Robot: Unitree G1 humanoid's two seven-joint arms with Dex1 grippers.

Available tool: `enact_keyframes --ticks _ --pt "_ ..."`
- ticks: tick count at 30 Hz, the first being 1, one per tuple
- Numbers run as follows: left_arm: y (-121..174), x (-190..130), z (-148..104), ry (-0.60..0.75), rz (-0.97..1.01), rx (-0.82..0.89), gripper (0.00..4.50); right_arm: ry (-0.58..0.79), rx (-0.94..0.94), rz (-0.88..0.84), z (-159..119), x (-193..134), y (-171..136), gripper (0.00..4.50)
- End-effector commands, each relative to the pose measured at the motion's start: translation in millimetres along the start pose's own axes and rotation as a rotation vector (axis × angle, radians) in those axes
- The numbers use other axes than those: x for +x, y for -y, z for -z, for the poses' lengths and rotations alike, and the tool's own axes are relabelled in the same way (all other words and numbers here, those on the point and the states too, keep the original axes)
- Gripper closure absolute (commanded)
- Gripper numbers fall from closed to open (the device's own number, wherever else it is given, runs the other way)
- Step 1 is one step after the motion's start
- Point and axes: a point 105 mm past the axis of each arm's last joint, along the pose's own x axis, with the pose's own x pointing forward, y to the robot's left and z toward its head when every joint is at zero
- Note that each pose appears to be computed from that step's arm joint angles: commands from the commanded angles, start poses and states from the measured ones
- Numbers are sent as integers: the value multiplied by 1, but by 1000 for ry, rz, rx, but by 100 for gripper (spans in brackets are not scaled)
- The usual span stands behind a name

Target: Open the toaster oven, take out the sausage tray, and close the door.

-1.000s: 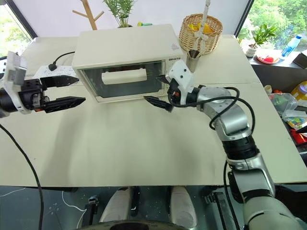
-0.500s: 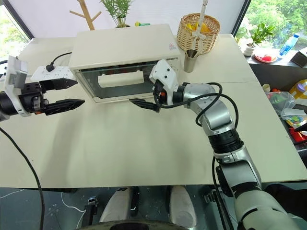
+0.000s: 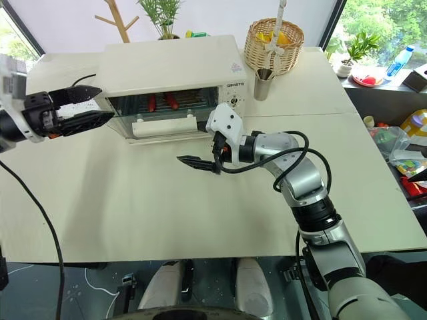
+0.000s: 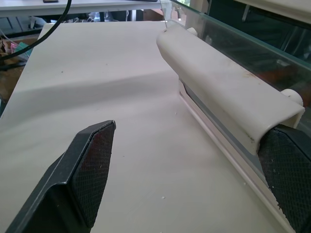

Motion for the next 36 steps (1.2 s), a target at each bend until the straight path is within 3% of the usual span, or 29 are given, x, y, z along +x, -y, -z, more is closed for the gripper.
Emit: enact_keyframes --ticks 1,4,11,18,26,36 --pt "-4 3 -16 39 -1 40 0 55 -55 -34 -18 3 -13 5" --pt "-9 11 -16 34 -5 59 90 48 -45 -22 -14 1 -14 0" --pt "-10 20 -2 -64 29 159 445 40 -16 4 -7 -4 -17 0" --pt "-9 24 22 -207 86 280 445 40 -19 14 -7 -5 -17 0" --pt "-4 25 27 -234 140 290 445 13 -28 68 -3 -12 -10 0" --pt "1 31 28 -217 162 265 445 -138 -33 163 12 -70 -12 0"
